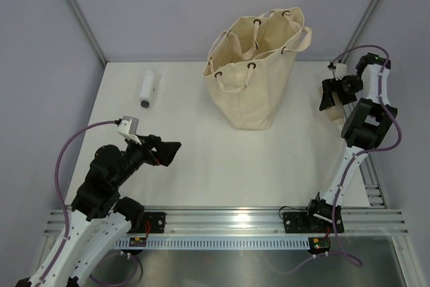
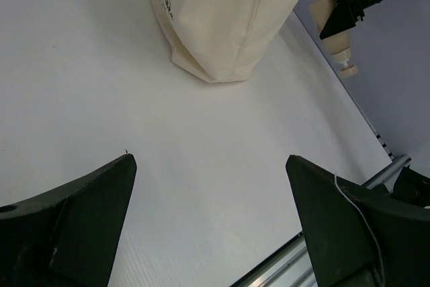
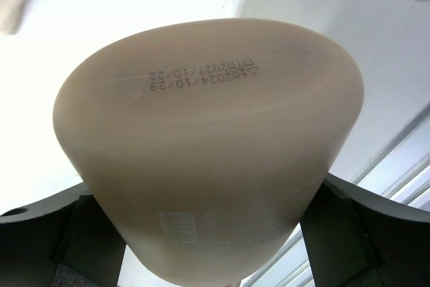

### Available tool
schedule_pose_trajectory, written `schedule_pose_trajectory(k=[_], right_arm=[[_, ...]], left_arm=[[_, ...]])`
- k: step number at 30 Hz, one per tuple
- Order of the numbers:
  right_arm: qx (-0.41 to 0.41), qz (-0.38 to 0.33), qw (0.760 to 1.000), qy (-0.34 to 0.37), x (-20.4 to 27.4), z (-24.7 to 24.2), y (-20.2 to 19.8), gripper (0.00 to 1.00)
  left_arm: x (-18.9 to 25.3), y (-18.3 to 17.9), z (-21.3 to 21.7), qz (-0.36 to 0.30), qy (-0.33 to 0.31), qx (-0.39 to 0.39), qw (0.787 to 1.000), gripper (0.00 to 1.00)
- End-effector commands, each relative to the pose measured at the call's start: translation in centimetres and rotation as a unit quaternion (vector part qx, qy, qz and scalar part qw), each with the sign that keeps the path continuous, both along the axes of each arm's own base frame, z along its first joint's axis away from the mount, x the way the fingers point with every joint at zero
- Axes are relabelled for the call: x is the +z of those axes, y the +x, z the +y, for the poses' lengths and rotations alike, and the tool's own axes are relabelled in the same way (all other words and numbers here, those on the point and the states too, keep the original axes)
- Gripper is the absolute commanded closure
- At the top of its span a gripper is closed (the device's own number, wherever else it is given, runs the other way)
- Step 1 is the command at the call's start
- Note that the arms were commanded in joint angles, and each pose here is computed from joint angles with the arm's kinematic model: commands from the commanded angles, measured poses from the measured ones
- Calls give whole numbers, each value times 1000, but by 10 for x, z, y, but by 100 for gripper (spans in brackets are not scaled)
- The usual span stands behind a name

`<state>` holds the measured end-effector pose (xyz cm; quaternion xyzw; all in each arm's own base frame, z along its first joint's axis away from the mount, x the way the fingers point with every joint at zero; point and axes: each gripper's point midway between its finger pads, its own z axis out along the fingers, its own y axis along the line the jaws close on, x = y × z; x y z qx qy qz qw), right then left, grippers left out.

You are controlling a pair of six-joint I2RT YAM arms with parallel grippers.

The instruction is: Place the personal care products into the canvas bag

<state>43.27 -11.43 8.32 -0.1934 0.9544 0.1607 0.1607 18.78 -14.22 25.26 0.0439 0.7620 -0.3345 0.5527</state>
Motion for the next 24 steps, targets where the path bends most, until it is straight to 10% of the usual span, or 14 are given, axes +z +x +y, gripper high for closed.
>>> schedule_pose_trajectory(k=[1, 12, 24], right_arm=[[-31, -71, 992, 100, 78, 36, 2, 100], [-17, -226, 950, 213, 217, 89, -28, 100], [97, -450, 849, 259, 422, 203, -18, 100]], left_arm=[[6, -3, 1, -6, -12, 1, 1000, 1], [2, 6, 6, 7, 10, 22, 1000, 1], [2, 19, 6, 17, 33, 33, 999, 1]])
